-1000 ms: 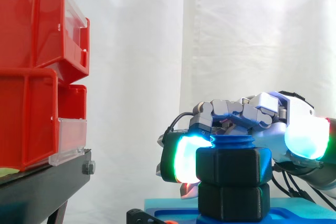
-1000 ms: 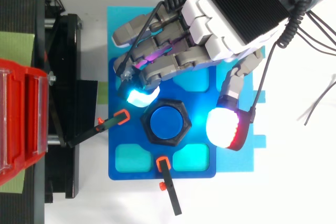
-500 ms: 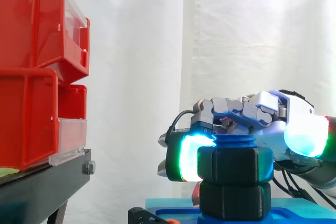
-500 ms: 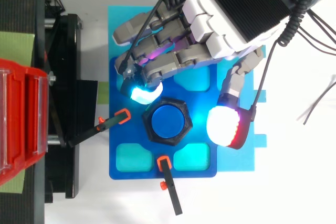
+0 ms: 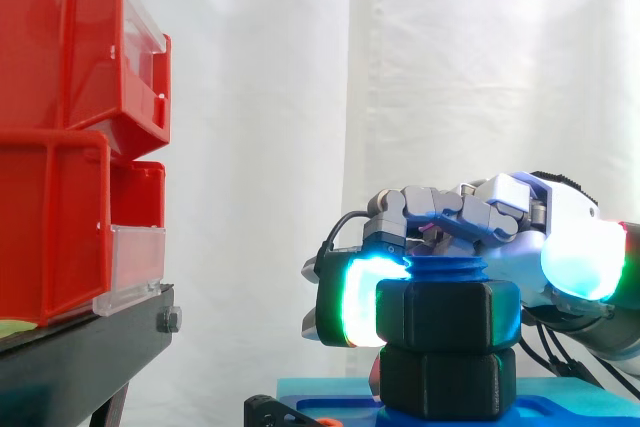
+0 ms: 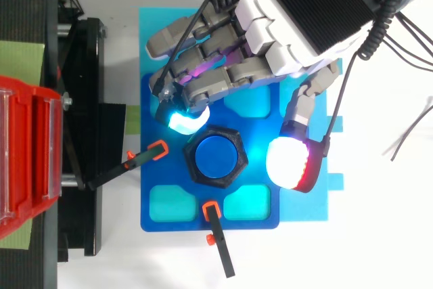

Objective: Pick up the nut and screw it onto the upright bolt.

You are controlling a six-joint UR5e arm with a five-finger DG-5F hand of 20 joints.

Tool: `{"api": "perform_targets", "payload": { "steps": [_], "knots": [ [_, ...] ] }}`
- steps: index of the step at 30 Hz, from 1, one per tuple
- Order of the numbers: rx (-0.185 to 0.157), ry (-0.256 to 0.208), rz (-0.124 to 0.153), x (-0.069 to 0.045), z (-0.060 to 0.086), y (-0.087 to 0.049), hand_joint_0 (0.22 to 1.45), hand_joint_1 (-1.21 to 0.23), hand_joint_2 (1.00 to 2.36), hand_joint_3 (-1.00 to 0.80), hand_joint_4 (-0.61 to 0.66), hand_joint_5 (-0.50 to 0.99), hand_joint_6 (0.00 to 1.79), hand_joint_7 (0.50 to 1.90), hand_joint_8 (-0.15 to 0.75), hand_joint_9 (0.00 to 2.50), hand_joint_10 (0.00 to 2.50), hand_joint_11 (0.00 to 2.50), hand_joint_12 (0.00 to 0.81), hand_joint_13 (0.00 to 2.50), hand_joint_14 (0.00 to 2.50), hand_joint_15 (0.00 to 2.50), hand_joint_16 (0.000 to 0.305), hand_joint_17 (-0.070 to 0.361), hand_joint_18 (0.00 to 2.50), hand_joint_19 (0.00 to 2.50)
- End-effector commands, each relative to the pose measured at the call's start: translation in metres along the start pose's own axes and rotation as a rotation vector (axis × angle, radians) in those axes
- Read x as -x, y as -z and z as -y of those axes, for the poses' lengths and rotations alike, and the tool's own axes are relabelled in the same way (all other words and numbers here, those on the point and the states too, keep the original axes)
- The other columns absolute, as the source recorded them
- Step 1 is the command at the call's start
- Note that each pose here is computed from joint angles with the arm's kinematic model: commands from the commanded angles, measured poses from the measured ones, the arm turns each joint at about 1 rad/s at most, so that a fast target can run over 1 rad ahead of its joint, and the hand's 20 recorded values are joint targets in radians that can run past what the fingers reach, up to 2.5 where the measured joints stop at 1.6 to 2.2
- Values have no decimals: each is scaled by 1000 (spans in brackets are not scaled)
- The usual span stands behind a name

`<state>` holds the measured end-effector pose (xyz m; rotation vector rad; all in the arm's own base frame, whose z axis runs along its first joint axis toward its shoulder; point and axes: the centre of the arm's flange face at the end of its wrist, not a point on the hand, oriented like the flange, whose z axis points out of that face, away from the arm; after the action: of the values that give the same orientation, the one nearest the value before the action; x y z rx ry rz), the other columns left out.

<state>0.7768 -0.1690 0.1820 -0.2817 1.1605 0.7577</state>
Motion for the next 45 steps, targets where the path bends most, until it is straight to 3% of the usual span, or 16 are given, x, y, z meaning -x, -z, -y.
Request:
{"api": "perform_targets", "payload": {
  "steps": [1, 5, 12, 16, 20, 24, 26, 32, 36, 38, 41, 42, 43, 44, 45],
  "knots": [
    [0, 1, 0, 0, 0, 0, 483, -202, 1000, -500, 232, 10, 502, 1516, 301, 1208, 4, 109, 290, 770, 0, 38, 31, 70, 478, 0],
    [-1, 0, -1, 0, 0, 1, 480, -201, 1000, -500, 240, 2, 501, 1475, 300, 1195, 3, 104, 293, 765, 0, 38, 32, 72, 478, 0],
    [-2, -5, 0, 0, 1, 1, 467, -183, 1000, -500, 270, -35, 504, 1276, 296, 1160, 2, 82, 306, 751, 0, 35, 34, 77, 465, 0],
    [-1, -8, 5, 6, 3, 2, 456, -172, 1000, -500, 283, -64, 505, 1185, 297, 1104, 0, 71, 314, 725, 0, 32, 37, 84, 447, 0],
    [21, 13, 23, 24, 9, -10, 445, -172, 1000, -500, 290, -93, 504, 1078, 296, 1059, 0, 48, 322, 701, 0, 29, 40, 90, 454, 0],
    [52, 47, 28, 47, 2, -18, 439, -175, 1000, -500, 279, -124, 504, 970, 288, 985, 0, 4, 329, 668, 2, 21, 42, 96, 431, 0],
    [53, 46, 27, 48, 1, -19, 436, -176, 1000, -500, 271, -134, 504, 934, 284, 938, 0, 0, 332, 652, 0, 19, 43, 97, 415, 0],
    [53, 61, 35, 67, 0, -19, 426, -171, 1000, -500, 226, -160, 502, 758, 263, 744, 0, 0, 348, 449, 0, 0, 46, 104, 196, 0],
    [43, 61, 26, 78, -1, -18, 425, -172, 1000, -500, 221, -163, 502, 736, 265, 719, 0, 0, 355, 412, 0, 0, 46, 104, 114, 0],
    [28, 59, 12, 82, -2, -16, 426, -175, 1000, -500, 225, -164, 502, 740, 264, 705, 0, 0, 356, 395, 0, 0, 46, 103, 83, 0],
    [-42, 50, -41, 95, -12, -5, 431, -183, 1000, -500, 220, -165, 502, 737, 264, 695, 0, 0, 359, 378, 0, 0, 46, 102, 63, 0],
    [-55, 55, -45, 98, -16, -4, 434, -186, 1000, -500, 223, -166, 502, 739, 264, 689, 0, 0, 359, 368, 0, 0, 45, 102, 57, 0],
    [-118, 81, -51, 105, -22, 5, 435, -188, 1000, -500, 225, -166, 502, 738, 263, 686, 0, 0, 358, 368, 0, 0, 45, 102, 46, 0],
    [-142, 94, -51, 109, -26, 7, 436, -189, 1000, -500, 222, -167, 502, 743, 266, 684, 0, 0, 359, 365, 0, 0, 45, 101, 42, 0],
    [-199, 113, -48, 112, -30, 15, 437, -191, 1000, -500, 222, -167, 502, 740, 267, 682, 0, 0, 358, 362, 0, 0, 45, 101, 40, 0]
  ]
}}
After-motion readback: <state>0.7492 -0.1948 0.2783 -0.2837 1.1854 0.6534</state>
